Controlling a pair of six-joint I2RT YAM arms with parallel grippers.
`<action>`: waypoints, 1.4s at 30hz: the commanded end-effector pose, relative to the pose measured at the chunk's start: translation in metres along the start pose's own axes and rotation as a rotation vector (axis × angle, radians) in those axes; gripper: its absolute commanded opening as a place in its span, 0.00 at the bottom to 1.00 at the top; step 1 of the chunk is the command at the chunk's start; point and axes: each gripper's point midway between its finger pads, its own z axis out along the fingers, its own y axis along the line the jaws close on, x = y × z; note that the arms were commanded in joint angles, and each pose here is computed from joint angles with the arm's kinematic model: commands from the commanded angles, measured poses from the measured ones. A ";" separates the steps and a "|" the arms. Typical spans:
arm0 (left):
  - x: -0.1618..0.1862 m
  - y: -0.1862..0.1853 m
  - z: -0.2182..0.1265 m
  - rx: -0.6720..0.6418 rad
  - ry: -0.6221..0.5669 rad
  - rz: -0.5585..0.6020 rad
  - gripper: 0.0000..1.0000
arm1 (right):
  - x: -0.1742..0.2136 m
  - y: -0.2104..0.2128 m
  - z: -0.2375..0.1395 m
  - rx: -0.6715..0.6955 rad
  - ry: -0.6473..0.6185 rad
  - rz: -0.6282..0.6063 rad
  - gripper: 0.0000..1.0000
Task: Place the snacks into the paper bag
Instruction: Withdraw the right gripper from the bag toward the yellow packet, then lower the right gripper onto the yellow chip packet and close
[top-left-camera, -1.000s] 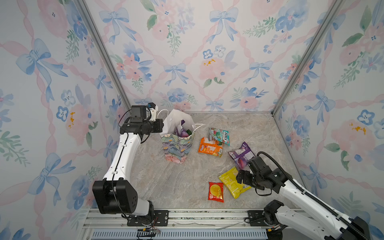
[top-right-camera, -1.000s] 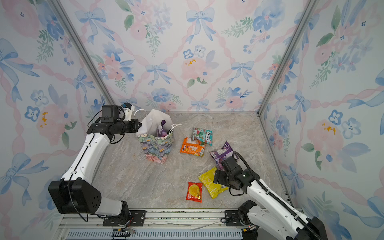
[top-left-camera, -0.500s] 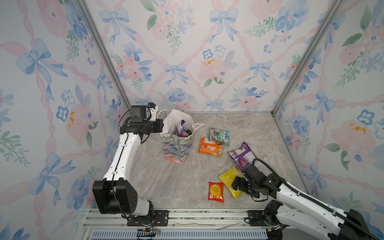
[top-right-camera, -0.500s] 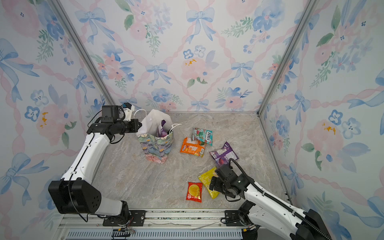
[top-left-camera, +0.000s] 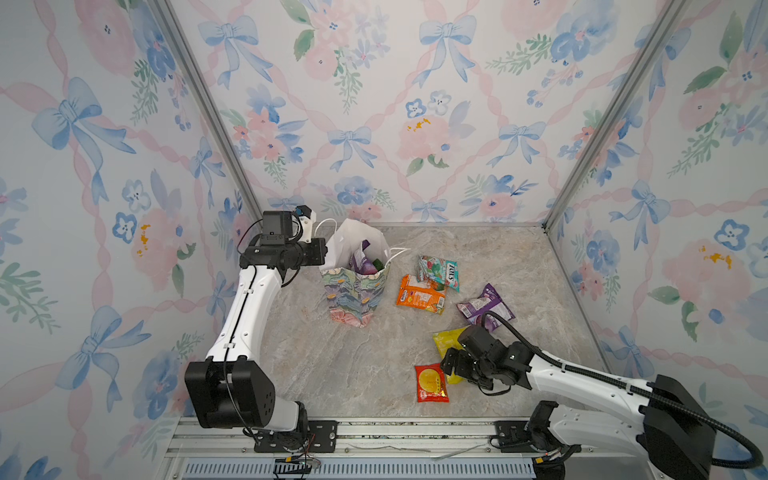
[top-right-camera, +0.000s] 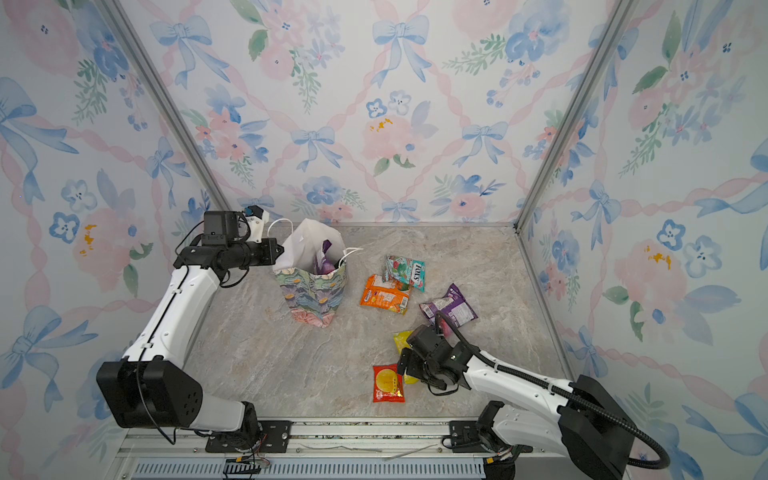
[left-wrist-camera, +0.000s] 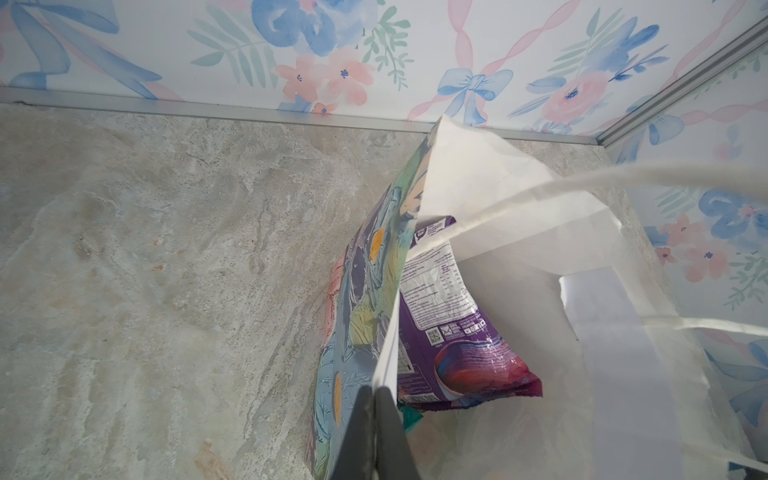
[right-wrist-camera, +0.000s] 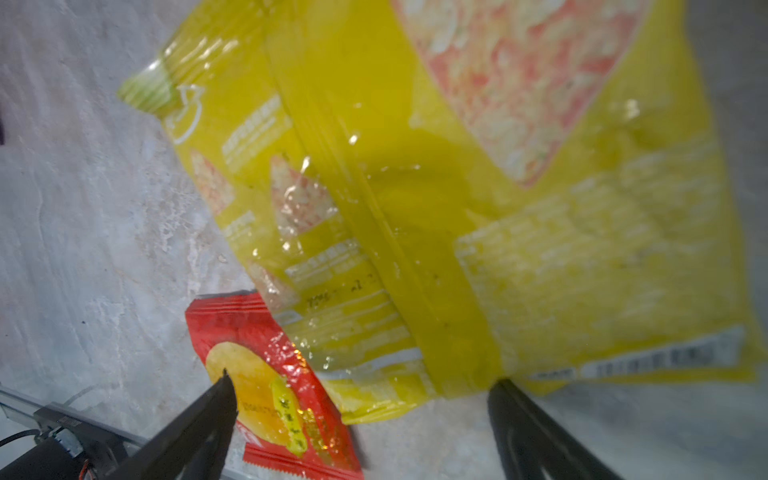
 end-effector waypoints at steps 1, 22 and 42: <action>0.010 0.006 0.000 -0.015 0.028 -0.002 0.00 | -0.014 0.040 0.000 -0.083 -0.026 -0.050 0.97; 0.010 0.006 0.001 -0.018 0.030 -0.002 0.00 | -0.081 -0.010 -0.050 -0.115 -0.141 -0.012 0.86; 0.011 0.007 0.005 -0.009 0.038 -0.011 0.00 | -0.082 -0.033 0.003 -0.110 -0.035 0.030 0.79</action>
